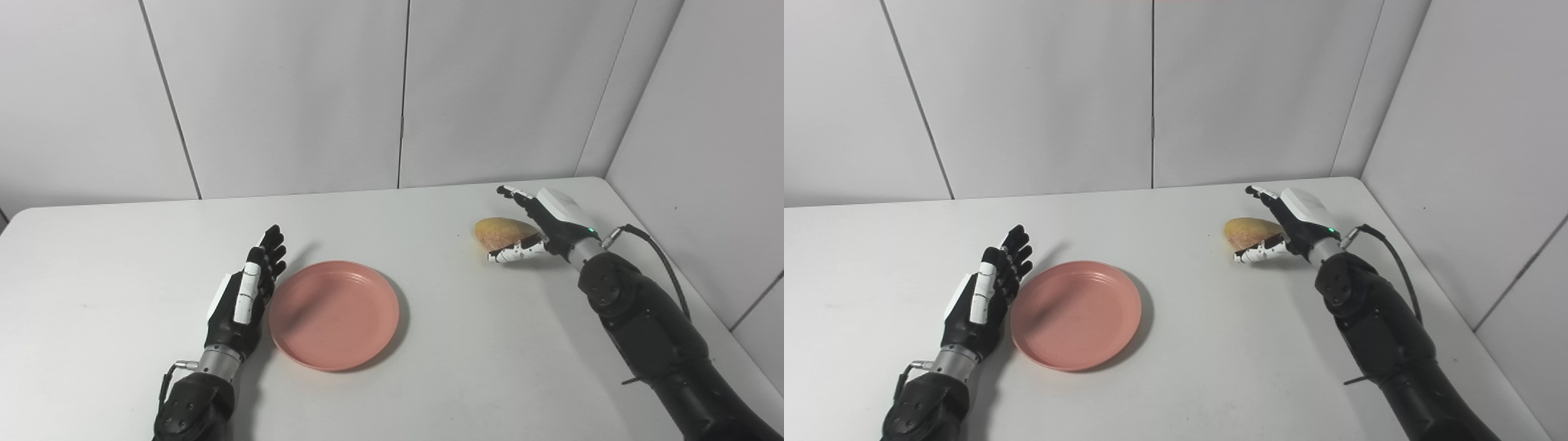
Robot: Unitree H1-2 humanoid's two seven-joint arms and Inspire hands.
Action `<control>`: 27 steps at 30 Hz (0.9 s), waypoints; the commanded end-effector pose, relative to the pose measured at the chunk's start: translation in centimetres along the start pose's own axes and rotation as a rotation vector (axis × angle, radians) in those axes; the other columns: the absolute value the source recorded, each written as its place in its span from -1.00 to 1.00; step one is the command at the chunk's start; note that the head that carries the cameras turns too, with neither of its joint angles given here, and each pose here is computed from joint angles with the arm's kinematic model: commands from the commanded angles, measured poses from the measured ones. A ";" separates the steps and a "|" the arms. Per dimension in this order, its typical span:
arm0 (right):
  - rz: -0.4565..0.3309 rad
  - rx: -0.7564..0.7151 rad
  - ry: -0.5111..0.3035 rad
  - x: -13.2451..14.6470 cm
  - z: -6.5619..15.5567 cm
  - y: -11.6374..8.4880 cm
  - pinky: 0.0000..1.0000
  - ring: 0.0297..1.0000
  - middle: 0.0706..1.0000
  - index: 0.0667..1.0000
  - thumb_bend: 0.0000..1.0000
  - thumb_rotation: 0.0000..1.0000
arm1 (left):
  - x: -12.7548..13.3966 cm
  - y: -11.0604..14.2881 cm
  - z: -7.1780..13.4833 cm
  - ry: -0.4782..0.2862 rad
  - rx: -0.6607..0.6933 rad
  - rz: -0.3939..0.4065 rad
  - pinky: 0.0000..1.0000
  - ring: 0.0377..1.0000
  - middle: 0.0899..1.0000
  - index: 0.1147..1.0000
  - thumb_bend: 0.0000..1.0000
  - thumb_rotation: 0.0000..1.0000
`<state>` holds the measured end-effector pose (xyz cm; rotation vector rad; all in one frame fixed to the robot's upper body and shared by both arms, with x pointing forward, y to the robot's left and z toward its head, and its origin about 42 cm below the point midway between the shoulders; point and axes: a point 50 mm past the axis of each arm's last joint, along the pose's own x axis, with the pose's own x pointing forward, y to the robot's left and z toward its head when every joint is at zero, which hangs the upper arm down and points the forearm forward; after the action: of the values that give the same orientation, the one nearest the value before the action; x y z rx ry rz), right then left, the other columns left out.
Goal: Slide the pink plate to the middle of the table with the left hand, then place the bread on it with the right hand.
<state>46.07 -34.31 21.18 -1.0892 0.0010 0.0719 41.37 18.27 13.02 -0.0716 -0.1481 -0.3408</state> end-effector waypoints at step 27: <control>-0.181 -0.103 -0.140 1.4 -0.1 -1.4 -0.19 -0.07 -0.16 0.00 0.04 -1.00 | -1.2 -1.2 -1.4 0.035 -0.033 -0.004 1.00 1.00 0.99 0.90 0.50 1.00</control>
<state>46.61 -34.76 18.93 -1.1693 -0.1098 0.0347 41.04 17.95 12.98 -0.0699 -0.1422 -0.3484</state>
